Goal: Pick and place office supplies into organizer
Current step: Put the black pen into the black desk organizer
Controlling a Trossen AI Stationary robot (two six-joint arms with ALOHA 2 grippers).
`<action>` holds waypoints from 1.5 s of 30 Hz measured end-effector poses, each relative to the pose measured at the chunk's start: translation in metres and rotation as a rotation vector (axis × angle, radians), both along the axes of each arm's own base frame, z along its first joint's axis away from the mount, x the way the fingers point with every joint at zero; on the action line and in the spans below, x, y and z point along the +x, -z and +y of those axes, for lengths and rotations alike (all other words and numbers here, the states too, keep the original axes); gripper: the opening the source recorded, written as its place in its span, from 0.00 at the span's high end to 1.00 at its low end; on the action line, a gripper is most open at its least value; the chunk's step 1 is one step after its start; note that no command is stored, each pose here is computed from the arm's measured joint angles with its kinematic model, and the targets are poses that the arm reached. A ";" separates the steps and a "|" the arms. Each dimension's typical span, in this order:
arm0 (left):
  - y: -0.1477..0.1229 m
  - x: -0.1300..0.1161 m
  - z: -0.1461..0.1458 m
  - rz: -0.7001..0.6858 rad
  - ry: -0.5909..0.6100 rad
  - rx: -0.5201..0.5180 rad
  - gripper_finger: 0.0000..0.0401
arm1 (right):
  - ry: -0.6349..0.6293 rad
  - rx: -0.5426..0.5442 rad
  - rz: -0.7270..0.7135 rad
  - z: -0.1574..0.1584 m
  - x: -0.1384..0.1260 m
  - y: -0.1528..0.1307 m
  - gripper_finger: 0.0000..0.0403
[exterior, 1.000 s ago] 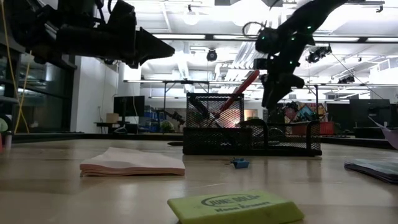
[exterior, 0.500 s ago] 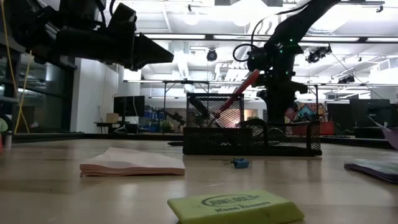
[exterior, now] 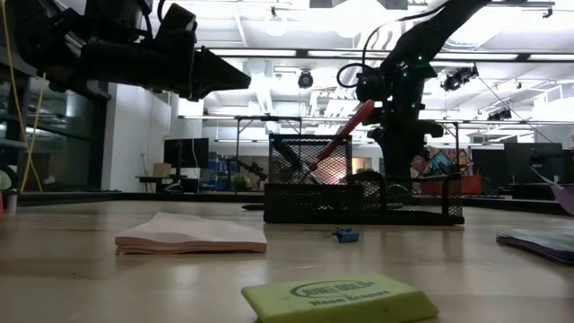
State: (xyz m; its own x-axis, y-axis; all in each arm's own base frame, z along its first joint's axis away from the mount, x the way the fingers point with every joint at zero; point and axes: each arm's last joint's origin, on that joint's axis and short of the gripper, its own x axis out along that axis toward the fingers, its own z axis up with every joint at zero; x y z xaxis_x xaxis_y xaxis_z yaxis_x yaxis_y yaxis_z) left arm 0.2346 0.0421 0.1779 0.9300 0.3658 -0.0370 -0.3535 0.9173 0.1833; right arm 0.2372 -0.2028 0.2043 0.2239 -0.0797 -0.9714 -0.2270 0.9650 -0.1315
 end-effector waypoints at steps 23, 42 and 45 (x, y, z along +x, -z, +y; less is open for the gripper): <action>0.000 0.000 0.000 0.002 0.000 -0.001 0.68 | -0.119 0.094 0.020 0.005 0.015 0.027 0.65; 0.001 0.000 0.000 0.011 0.004 0.001 0.68 | -0.086 -0.033 0.085 -0.005 0.031 0.056 0.65; 0.002 0.000 0.000 0.017 0.004 0.000 0.68 | -0.100 -0.012 0.071 -0.004 0.032 0.056 0.67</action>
State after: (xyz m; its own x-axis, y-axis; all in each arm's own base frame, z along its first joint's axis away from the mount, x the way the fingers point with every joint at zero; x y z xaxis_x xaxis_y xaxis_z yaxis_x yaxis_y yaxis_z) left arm 0.2345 0.0420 0.1764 0.9306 0.3621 -0.0525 -0.3468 0.9187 0.1891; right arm 0.2688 -0.2070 0.1479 0.1614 -0.0721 -0.9842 -0.3308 0.9357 -0.1228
